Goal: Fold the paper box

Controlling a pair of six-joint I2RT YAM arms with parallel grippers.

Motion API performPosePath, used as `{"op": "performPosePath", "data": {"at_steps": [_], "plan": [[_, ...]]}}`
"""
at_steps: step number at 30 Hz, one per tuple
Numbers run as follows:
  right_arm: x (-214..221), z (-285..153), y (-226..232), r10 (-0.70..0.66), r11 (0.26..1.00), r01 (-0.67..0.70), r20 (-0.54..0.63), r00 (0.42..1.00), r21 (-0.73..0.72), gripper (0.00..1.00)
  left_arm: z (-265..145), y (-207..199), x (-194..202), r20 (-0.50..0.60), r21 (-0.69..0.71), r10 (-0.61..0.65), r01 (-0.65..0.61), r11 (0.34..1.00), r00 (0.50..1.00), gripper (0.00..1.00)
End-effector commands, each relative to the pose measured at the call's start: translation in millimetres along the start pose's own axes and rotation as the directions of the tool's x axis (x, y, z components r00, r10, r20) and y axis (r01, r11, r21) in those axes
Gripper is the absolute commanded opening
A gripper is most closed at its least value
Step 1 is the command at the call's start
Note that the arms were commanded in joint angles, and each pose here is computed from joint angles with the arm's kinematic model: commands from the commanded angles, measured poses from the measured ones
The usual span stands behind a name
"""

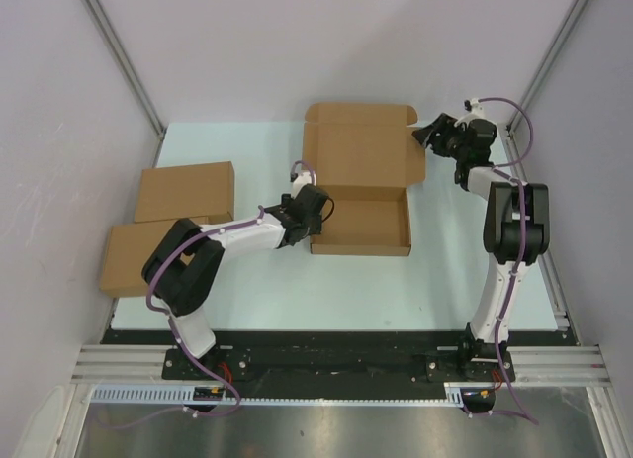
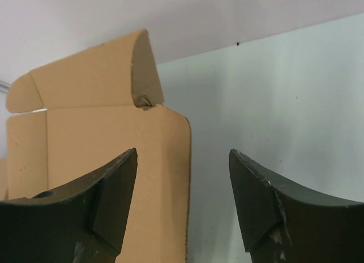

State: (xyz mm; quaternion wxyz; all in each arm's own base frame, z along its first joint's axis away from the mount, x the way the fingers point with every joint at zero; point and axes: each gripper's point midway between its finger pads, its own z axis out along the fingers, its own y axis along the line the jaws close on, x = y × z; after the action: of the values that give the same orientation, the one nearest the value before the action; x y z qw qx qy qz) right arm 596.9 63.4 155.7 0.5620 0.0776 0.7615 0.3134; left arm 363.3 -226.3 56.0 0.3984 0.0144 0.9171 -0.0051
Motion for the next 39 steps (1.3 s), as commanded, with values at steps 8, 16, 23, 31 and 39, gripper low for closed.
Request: {"op": "performPosePath", "data": {"at_steps": [8,16,23,31,39], "plan": [[9,16,8,-0.025,0.999,0.024,-0.026,0.999,-0.045,0.65,0,-2,-5,0.000,-0.006,-0.018,0.018,1.000,1.000,0.60],[-2,29,25,-0.035,0.996,0.034,-0.014,0.999,-0.083,0.54,2,-2,-2,-0.008,-0.006,-0.014,0.014,1.000,1.000,0.60],[7,26,24,-0.052,0.997,0.049,-0.038,0.998,-0.059,0.34,1,-2,-4,-0.004,-0.006,-0.019,0.019,1.000,1.000,0.60],[8,17,25,-0.072,0.997,0.069,-0.051,0.996,-0.046,0.38,0,-3,-4,-0.005,-0.005,-0.025,0.025,1.000,1.000,0.60],[0,10,22,-0.075,0.996,0.074,-0.036,0.996,-0.044,0.34,0,-4,-4,-0.006,0.002,-0.031,0.031,1.000,1.000,0.60]]}}
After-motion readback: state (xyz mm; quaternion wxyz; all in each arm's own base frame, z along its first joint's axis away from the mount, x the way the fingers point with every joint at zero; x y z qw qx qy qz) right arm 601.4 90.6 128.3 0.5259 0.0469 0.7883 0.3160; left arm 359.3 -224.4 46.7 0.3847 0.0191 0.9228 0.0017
